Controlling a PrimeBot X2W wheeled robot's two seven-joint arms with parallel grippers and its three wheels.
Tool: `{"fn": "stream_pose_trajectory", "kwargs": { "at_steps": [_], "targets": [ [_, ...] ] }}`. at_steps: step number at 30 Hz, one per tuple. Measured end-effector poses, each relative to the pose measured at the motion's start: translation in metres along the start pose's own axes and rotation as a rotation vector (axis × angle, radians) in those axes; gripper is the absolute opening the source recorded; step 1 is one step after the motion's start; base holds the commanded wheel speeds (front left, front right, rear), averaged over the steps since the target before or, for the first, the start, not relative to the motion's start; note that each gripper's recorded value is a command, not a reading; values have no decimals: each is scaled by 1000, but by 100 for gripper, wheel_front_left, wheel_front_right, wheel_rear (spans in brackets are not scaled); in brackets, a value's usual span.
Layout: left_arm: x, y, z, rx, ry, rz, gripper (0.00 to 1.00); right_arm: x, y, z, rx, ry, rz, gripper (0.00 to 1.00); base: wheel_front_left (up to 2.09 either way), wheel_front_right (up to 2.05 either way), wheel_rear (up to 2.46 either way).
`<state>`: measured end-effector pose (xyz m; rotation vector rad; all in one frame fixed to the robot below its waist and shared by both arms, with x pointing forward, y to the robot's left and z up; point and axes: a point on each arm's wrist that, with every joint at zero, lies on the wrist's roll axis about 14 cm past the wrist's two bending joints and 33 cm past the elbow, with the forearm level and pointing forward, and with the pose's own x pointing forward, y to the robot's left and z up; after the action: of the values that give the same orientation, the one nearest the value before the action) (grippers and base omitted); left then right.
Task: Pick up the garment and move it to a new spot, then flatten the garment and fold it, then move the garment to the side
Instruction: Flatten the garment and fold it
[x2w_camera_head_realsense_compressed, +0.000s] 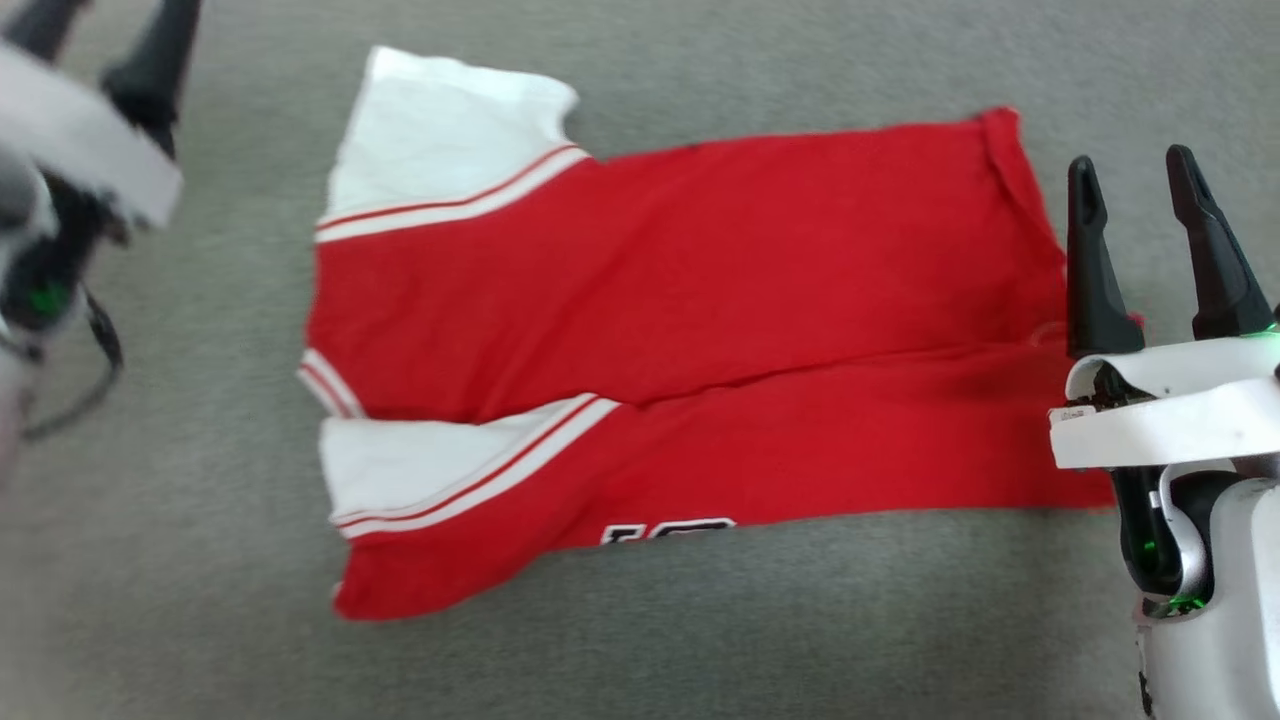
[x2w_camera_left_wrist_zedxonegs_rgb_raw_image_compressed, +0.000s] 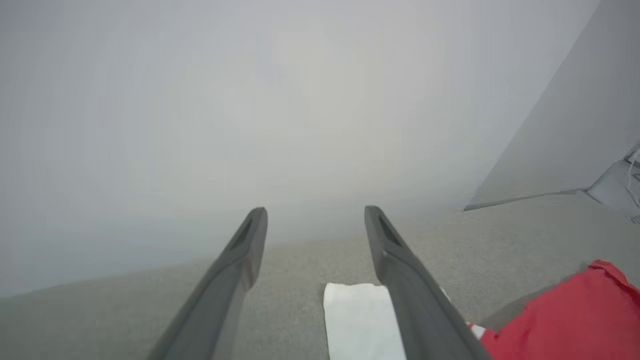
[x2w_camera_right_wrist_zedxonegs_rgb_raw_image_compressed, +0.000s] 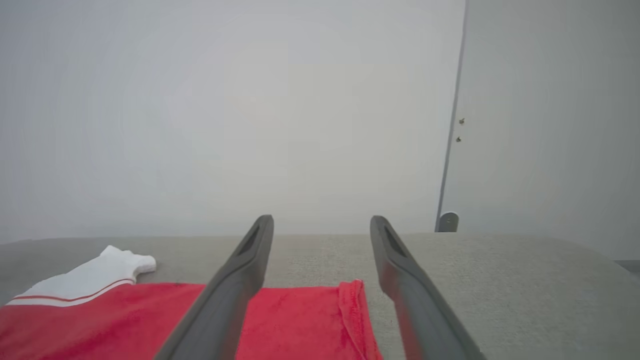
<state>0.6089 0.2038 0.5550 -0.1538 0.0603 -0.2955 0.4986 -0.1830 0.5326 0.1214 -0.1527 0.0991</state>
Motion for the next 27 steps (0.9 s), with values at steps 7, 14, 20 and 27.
{"fn": "stream_pose_trajectory", "kwargs": {
  "at_steps": [7,14,20,27],
  "targets": [
    [67,-8,-21,49,223,-29,100,-19,-25,-14,-3,25,-85,100,0,0,0],
    [71,-20,-117,16,764,-75,100,-29,-35,-28,-21,84,-109,100,0,0,0],
    [68,-17,-155,7,981,-84,100,-30,-41,-32,-43,107,-119,100,0,0,0],
    [78,-26,-175,-9,1002,-124,92,-33,-46,-36,-52,122,-131,100,0,0,0]
  ]
}}
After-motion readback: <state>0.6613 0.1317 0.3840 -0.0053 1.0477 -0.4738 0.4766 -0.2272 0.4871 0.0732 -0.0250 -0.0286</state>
